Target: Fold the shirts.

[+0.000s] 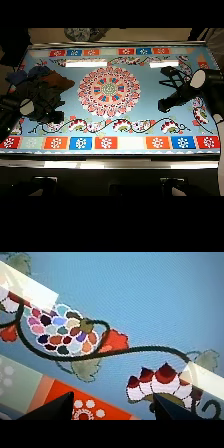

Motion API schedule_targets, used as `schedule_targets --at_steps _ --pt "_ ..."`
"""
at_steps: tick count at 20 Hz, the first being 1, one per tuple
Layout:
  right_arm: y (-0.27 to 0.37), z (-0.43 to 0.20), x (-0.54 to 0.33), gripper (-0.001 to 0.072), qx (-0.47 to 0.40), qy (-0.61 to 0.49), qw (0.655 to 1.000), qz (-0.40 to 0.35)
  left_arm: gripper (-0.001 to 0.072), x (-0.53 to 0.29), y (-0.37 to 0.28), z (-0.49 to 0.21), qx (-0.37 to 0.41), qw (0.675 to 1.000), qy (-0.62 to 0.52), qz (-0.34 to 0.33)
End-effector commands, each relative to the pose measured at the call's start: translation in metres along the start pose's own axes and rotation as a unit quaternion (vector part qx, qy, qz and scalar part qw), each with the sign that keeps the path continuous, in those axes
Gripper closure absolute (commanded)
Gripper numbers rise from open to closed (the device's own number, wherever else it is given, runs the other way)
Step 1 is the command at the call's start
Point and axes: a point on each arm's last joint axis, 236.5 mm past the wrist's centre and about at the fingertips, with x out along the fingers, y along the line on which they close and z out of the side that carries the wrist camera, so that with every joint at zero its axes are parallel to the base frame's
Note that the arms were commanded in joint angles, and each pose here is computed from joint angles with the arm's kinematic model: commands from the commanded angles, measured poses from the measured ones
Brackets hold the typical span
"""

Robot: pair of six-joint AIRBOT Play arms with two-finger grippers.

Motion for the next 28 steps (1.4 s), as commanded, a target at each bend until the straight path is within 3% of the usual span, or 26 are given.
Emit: schedule_targets --at_steps 1,15,22,24,28 --pt "0.000 0.000 0.000 0.0137 0.000 0.000 1.000 0.000 0.0271 0.000 0.000 0.000 0.000 1.000 0.000 0.000" --pt "0.000 0.002 0.000 0.0138 0.002 -0.004 1.000 -0.001 0.0271 0.000 -0.001 0.002 -0.003 1.000 -0.004 -0.001" --pt "-0.022 0.049 -0.006 0.0138 0.001 -0.104 0.993 -0.048 0.0264 -0.016 -0.025 0.083 -0.001 0.982 -0.178 -0.056" --pt "-0.028 0.062 -0.010 0.0138 0.002 -0.133 0.989 -0.060 0.0004 -0.037 -0.025 0.128 -0.013 0.958 -0.275 -0.075" --pt "-0.031 0.070 -0.012 0.0137 0.003 -0.149 0.987 -0.066 -0.0013 -0.026 0.085 0.158 -0.241 0.933 -0.263 -0.057"
